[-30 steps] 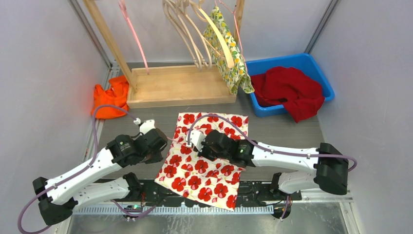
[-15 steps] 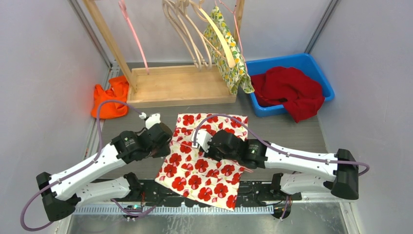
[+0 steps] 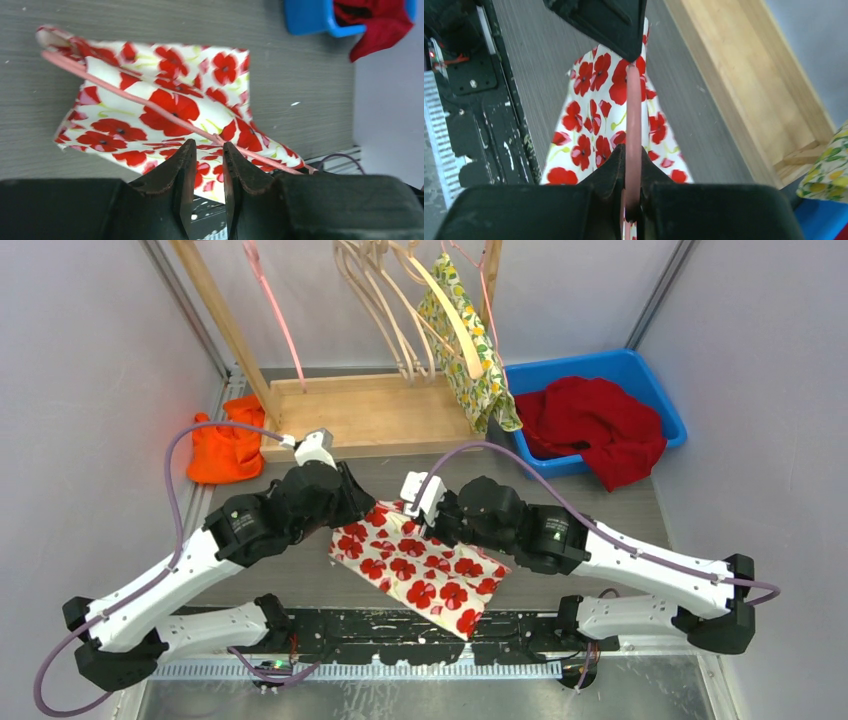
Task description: Place the skirt on the hanger
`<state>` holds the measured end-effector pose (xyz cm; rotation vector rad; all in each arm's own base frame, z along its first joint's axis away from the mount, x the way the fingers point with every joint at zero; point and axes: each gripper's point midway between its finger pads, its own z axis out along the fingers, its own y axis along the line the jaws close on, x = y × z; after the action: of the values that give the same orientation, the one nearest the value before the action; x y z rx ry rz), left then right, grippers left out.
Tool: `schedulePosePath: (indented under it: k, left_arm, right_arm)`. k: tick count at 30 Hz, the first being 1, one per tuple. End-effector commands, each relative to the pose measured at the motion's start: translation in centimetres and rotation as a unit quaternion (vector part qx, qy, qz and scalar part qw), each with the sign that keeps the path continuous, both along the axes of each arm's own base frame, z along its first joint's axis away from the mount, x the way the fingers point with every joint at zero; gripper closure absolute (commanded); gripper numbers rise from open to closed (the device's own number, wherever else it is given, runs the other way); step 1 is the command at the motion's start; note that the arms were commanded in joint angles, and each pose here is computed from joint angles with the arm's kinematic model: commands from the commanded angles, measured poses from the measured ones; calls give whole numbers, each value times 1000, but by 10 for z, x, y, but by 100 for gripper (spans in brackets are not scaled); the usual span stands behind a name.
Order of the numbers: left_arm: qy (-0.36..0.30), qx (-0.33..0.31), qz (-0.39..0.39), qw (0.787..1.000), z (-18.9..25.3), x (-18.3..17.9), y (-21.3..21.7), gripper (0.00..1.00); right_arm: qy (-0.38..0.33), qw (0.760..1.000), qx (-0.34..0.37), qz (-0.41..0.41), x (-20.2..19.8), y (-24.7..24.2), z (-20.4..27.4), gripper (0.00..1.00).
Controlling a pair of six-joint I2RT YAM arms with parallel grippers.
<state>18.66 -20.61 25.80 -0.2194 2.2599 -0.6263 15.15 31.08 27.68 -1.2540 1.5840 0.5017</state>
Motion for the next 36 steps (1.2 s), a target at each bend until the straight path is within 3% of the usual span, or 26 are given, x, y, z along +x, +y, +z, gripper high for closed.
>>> schedulePosePath:
  k: [1, 7, 17, 20, 27, 36]
  left_arm:
    - [-57, -65, -7, 996, 51, 13, -17, 72]
    - [-51, -84, -6, 995, 60, 17, -29, 67]
    - [-6, -150, 53, 987, 51, 15, -28, 26]
    - [17, -160, 79, 984, 43, 14, -26, 23]
    - [49, -192, 121, 973, 33, 15, -27, 25]
    - [77, -222, 180, 955, 28, 23, -28, 54]
  right_arm:
    - [-44, 997, 64, 1, 6, 9, 68, 99]
    - [-46, 997, 62, 4, 10, 21, 86, 99]
    - [-15, 998, 65, -21, 18, 33, 85, 99]
    - [-4, 997, 70, -33, 22, 33, 84, 99]
    - [19, 994, 97, -43, 23, 31, 95, 99]
    - [55, 990, 117, -54, 23, 29, 99, 99]
